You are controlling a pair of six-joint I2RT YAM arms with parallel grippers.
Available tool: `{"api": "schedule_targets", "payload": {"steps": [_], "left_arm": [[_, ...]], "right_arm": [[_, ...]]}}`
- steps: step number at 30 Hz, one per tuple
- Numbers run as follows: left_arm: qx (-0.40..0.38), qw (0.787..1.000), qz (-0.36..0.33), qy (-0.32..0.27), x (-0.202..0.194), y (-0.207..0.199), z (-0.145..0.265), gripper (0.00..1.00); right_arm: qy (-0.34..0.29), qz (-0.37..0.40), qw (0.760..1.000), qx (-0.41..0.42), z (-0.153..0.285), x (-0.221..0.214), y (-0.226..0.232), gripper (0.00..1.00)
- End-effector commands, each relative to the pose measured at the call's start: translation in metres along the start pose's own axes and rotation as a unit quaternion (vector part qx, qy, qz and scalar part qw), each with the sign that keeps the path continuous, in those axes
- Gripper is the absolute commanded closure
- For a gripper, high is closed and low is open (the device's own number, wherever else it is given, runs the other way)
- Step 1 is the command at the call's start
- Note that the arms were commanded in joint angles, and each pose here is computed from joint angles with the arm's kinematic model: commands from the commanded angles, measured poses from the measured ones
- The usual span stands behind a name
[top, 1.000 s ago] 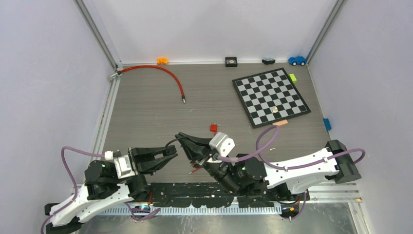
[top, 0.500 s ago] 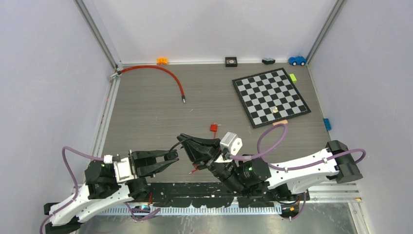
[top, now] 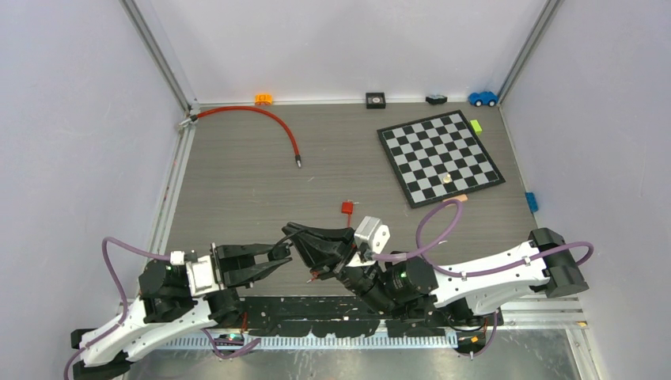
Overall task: Lock with the key
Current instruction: Lock the lock.
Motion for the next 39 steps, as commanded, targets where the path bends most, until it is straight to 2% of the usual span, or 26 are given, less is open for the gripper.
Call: {"api": "schedule_targets", "payload": {"steps": [1,39], "left_arm": [[0.012,1.000,-0.010,0.001,0.001,0.004,-0.002,1.00],[0.013,1.000,-0.011,-0.002,0.004,0.004,0.003,1.00]], "right_arm": [[-0.021,-0.045,0.998,0.029,-0.004,0.015,0.016,0.99],[-0.002,-0.028,1.000,0.013,-0.005,-0.001,0.014,0.99]]}}
Point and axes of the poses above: each gripper's point midway between its finger pads, its own z axis back along the fingers, its own y axis along the line the jaws close on, x = y × z, the point moved 7 cm from there along z, back along the fingers, and after that the axes turned 10 degrees about -z, right-handed, at the moved point
